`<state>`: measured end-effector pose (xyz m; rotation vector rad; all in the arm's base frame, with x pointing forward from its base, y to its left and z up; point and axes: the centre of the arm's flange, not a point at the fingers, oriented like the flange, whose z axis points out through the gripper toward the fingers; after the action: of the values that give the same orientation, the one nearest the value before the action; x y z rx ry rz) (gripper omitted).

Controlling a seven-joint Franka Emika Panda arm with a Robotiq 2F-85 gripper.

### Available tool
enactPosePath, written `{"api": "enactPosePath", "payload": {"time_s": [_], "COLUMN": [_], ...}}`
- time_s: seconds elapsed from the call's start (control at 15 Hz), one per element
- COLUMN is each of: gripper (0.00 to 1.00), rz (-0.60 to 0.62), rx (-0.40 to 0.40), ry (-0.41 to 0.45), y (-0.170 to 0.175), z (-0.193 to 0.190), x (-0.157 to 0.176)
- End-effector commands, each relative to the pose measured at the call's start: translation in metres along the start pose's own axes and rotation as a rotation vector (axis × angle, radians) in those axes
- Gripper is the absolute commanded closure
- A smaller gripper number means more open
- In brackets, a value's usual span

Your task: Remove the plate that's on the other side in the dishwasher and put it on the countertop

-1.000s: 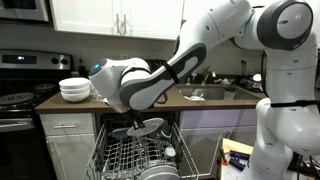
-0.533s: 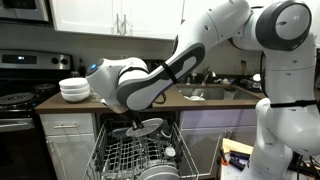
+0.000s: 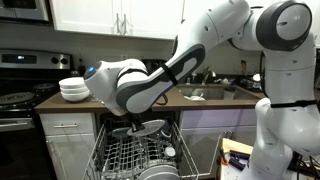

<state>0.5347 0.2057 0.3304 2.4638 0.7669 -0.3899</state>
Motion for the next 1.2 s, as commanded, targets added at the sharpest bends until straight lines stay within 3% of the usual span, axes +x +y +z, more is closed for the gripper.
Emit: {"api": "enactPosePath", "payload": {"time_s": [0.0,0.6,1.13], "gripper": [0.98,0.98,0.98], "rz": [0.101,0.252,0.303], "rx": [-0.081,-0.268,-0.399], "ry": [-0.053,-0.202,-0.203], "y": [-0.014,-0.016,0.002], "z": [-0.022,-0.020,0.001], "x": [-0.003,-0.018,-0.018]}}
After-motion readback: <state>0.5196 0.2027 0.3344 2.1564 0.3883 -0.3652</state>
